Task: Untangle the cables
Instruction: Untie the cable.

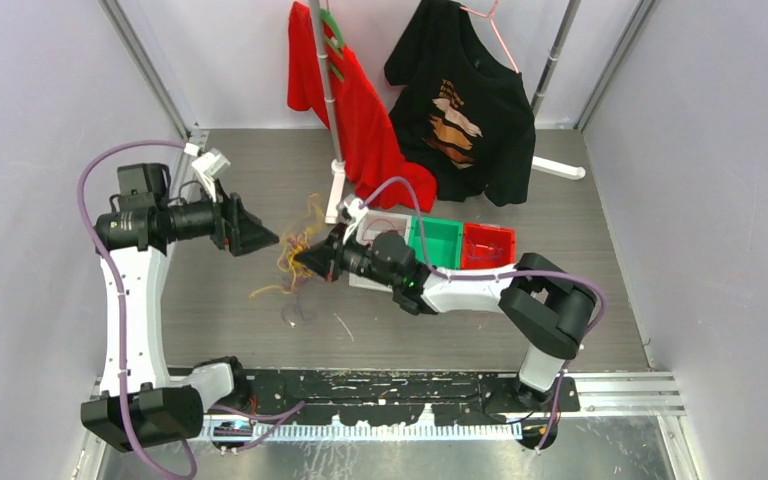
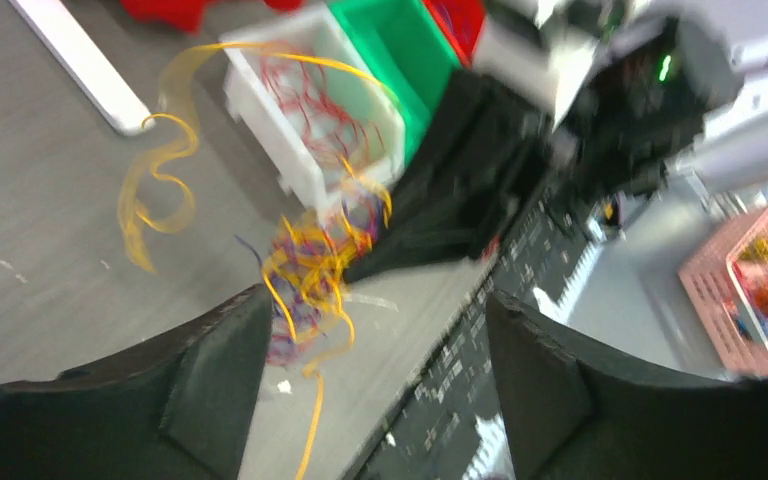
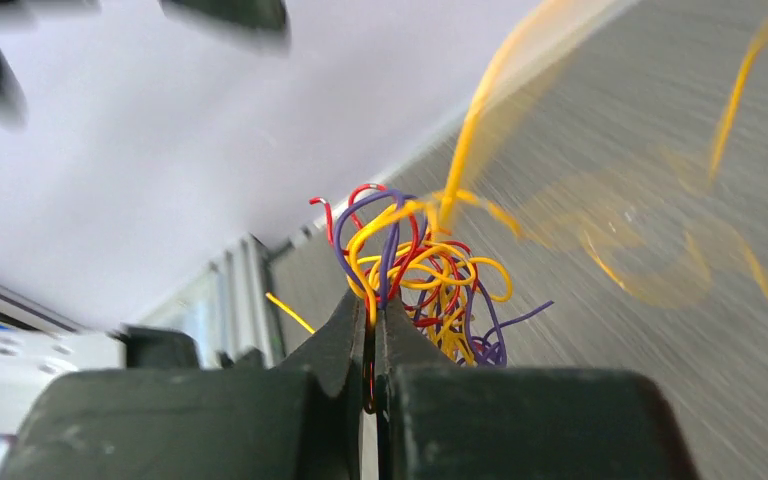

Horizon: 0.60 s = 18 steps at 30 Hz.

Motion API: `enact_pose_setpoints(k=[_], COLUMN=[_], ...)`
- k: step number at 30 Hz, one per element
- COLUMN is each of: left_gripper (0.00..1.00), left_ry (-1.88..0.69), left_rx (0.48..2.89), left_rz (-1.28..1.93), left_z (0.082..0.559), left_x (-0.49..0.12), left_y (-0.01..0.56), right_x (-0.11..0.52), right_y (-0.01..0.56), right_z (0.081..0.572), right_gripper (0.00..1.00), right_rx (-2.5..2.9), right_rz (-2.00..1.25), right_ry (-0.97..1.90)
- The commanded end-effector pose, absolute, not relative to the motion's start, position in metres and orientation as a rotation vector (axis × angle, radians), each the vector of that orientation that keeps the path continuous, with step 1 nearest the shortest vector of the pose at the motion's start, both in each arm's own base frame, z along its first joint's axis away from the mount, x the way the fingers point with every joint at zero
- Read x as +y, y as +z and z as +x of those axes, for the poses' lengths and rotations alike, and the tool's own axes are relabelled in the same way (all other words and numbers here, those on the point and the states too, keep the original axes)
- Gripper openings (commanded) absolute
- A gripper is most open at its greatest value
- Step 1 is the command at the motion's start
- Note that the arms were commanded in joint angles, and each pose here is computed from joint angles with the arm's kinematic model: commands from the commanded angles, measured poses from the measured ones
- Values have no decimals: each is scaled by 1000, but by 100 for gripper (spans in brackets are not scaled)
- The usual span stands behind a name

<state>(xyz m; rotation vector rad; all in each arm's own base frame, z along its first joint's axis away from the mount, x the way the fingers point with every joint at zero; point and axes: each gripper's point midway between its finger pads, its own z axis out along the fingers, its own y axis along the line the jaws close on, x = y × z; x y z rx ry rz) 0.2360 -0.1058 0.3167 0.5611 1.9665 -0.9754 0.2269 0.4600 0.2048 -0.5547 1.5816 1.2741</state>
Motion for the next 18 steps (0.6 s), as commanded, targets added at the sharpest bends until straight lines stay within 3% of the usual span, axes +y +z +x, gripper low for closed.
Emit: enact_pose_setpoints(k=[1, 6, 12, 18], left_gripper=[72, 49, 39, 36], left_ry=[-1075, -1131, -1079, -1003], left_rx=[1984, 1971, 1950, 1939], left_rz=[771, 823, 868, 862], left_z=[189, 179, 183, 188], left_x=[-116, -119, -116, -113], left_y=[296, 288, 284, 280], right_x=[464, 465, 465, 468], right_y=[311, 335, 346, 354], right_z=[207, 194, 184, 178], right_gripper=[1, 1, 1, 1], right_rx=[1368, 1321, 1321, 1307], right_rz=[-551, -609, -671, -695], right_ry=[1593, 1673, 1726, 1780])
